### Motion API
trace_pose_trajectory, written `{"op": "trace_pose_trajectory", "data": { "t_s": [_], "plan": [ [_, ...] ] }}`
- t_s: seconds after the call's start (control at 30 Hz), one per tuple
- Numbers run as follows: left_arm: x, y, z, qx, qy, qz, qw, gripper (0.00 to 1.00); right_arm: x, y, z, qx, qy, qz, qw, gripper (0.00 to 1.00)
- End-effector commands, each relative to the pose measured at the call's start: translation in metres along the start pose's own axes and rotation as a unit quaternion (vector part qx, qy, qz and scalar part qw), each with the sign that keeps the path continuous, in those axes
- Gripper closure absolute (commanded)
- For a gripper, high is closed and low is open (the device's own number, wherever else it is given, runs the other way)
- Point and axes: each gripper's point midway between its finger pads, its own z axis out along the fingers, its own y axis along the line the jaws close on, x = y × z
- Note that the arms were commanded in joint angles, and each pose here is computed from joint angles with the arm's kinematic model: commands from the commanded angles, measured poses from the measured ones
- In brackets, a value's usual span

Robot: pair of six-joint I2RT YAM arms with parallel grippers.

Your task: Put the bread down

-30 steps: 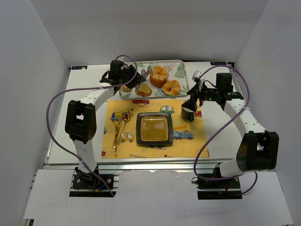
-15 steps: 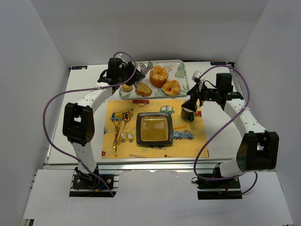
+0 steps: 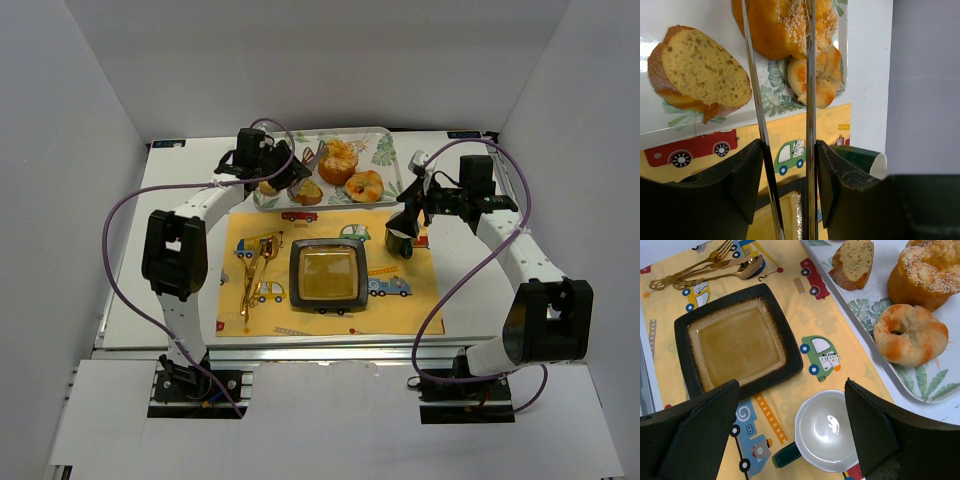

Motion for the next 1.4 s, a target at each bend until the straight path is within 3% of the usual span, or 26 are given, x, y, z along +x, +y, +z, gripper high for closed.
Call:
{"op": "trace_pose_trajectory", "data": {
  "t_s": [0.0, 0.5, 0.6, 0.8, 0.87, 1.03, 1.2, 1.33, 1.37],
  "plan": [
    [-0.007, -0.025, -0.005, 0.037, 0.000, 0.020, 0.999, 0.45, -0.012, 0.003, -0.006, -0.003, -0.014, -0.015, 1.000, 0.11],
    [-0.007, -0.034, -0.001, 0.065, 0.004, 0.007, 0.998, 0.47, -0.012, 0.003, -0.006, -0.003, -0.013, -0.017, 1.000, 0.11],
    [-0.003, -0.026, 0.001, 0.050, 0.009, 0.009, 0.999, 0.55, -0.012, 0.004, -0.005, -0.004, -0.013, -0.016, 1.000, 0.11],
    [-0.013, -0.024, -0.006, 0.035, -0.016, 0.028, 0.999, 0.89, -0.011, 0.004, -0.007, -0.003, -0.012, -0.019, 1.000, 0.11],
    [-0.026, -0.038, -0.021, 0.042, -0.042, 0.053, 0.997, 1.00, -0.011, 0.005, -0.008, -0.003, -0.012, -0.021, 1.000, 0.11],
    [-0.056, -0.085, -0.074, 0.091, -0.121, 0.076, 0.985, 1.00, -0.013, 0.008, -0.009, -0.005, -0.016, -0.027, 0.999, 0.11],
    [-0.053, -0.115, -0.124, 0.139, -0.151, 0.058, 0.977, 1.00, -0.014, 0.008, -0.010, -0.002, -0.018, -0.030, 0.999, 0.11],
    [-0.011, -0.109, -0.156, 0.154, -0.114, 0.029, 0.981, 1.00, -0.017, 0.005, -0.011, 0.006, -0.021, -0.039, 0.999, 0.11],
    [0.019, -0.091, -0.153, 0.144, -0.068, 0.003, 0.987, 1.00, -0.018, 0.004, -0.012, 0.010, -0.022, -0.041, 0.999, 0.11]
  ]
}}
